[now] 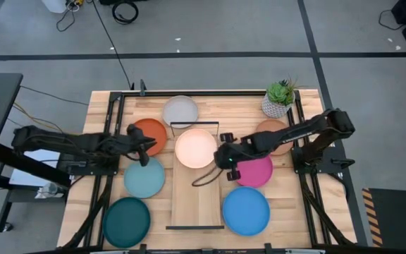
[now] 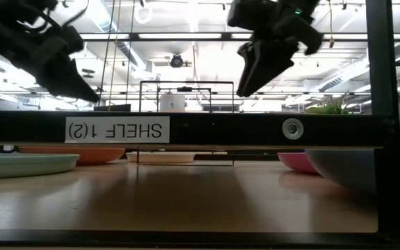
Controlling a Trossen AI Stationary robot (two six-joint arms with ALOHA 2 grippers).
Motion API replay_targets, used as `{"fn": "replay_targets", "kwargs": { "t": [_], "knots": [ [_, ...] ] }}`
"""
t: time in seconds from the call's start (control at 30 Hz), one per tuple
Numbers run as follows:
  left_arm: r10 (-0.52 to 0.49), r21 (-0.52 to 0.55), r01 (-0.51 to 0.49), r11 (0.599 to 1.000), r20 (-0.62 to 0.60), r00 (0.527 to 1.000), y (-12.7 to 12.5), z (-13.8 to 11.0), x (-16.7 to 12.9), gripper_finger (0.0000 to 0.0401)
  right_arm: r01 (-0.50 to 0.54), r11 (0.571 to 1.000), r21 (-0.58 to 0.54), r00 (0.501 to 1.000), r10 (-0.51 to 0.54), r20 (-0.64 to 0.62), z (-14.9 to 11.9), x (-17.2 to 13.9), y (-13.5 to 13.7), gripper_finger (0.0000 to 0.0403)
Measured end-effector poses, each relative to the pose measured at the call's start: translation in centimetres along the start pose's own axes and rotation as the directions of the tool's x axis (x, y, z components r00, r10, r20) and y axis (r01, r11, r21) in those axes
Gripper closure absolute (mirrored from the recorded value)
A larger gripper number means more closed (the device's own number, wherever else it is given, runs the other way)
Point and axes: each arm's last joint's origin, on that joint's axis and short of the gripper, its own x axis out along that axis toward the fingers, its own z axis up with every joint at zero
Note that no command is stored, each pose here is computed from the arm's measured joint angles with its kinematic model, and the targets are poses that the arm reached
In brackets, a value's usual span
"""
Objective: Place and stack plates onto a shelf
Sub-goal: Put the orange plate on the shelf
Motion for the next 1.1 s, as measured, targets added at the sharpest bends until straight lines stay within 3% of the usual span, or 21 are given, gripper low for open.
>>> {"fn": "replay_targets", "kwargs": {
  "t": [0.23,0.4,0.7,0.9,1.0,1.1],
  "knots": [
    [0.051,0.015,-0.049,0.999,-0.182,0.982,-1.4,0.2,2.2,0.023,0.094,0.996,0.012,0.99,-0.095,0.105,-2.9,0.5,1.5,0.0272],
    [0.062,0.013,-0.061,0.998,-0.291,0.955,-2.4,0.4,3.8,0.0219,0.082,0.996,0.016,0.988,-0.084,0.132,-4.1,0.5,1.9,0.0272],
    [0.134,0.035,-0.134,0.99,-0.486,0.864,-2.2,-0.9,7.0,0.0236,0.069,0.998,-0.004,0.989,-0.068,0.129,-5.0,0.7,2.6,0.0272],
    [0.164,0.054,-0.16,0.986,-0.539,0.826,-1.7,-1.6,7.9,0.0244,0.062,0.998,-0.015,0.989,-0.059,0.138,-5.4,0.9,3.1,0.0272],
    [0.171,0.063,-0.163,0.985,-0.549,0.818,-1.6,-1.8,8.0,0.0281,0.061,0.998,-0.016,0.989,-0.058,0.138,-5.4,0.9,3.2,0.0272],
    [0.184,0.083,-0.166,0.983,-0.566,0.803,-1.6,-1.6,7.8,0.0349,0.062,0.998,-0.016,0.989,-0.059,0.137,-5.4,0.9,3.2,0.0272]
  ]
}}
